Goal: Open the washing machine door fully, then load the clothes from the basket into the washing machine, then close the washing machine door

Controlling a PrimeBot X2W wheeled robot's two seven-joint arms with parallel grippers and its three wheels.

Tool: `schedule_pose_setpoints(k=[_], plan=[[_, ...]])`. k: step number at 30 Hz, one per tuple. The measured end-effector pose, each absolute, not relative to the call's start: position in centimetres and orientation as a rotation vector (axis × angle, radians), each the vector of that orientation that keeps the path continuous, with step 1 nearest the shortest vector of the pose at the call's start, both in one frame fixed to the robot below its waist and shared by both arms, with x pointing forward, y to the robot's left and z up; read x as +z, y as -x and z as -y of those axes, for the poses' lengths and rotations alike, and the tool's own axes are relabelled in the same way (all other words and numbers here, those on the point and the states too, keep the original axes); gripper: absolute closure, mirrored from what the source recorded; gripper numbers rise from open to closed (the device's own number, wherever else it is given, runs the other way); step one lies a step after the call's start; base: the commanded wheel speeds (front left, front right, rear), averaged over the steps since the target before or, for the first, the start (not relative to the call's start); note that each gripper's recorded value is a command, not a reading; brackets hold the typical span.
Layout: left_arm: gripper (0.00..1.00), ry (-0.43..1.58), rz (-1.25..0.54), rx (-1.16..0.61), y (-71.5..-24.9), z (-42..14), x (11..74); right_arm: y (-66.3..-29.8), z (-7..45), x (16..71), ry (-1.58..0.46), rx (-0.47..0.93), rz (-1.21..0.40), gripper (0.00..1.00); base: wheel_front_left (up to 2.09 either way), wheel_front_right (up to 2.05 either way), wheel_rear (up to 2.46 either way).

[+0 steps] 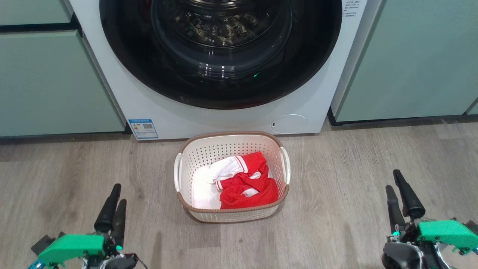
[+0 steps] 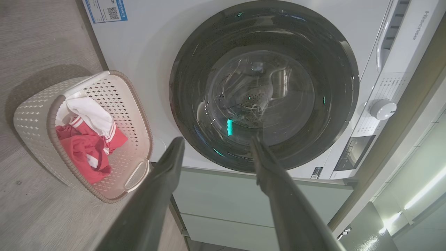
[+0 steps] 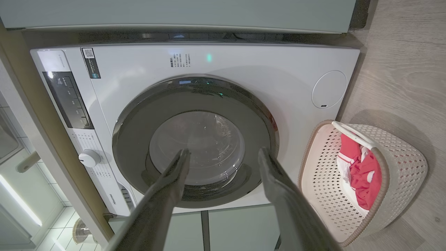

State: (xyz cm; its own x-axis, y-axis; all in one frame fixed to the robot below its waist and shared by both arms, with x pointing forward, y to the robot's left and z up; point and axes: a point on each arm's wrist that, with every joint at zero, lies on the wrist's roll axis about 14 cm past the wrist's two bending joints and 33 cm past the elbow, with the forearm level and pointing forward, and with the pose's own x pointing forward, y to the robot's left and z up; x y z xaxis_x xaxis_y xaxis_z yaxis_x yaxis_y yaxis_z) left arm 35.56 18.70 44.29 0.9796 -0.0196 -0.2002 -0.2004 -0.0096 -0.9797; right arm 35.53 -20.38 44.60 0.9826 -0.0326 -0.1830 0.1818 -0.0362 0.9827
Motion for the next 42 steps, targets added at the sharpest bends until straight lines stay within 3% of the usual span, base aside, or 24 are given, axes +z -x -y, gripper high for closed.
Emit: schedule_pose_setpoints(k=[18, 42], plan=[[0.0, 1.473, -0.117, 0.141, -36.6, -19.4, 45.5, -36.1, 20.6, 45.1, -1.5, -0.174, -0.099, 0.0, 0.0, 0.0, 0.0], [0.0, 0.869, -0.006, 0.021, -40.2, -19.6, 51.1, -40.6, 18.9, 52.0, -0.881, 0.056, -0.008, 0.0, 0.0, 0.0, 0.0]])
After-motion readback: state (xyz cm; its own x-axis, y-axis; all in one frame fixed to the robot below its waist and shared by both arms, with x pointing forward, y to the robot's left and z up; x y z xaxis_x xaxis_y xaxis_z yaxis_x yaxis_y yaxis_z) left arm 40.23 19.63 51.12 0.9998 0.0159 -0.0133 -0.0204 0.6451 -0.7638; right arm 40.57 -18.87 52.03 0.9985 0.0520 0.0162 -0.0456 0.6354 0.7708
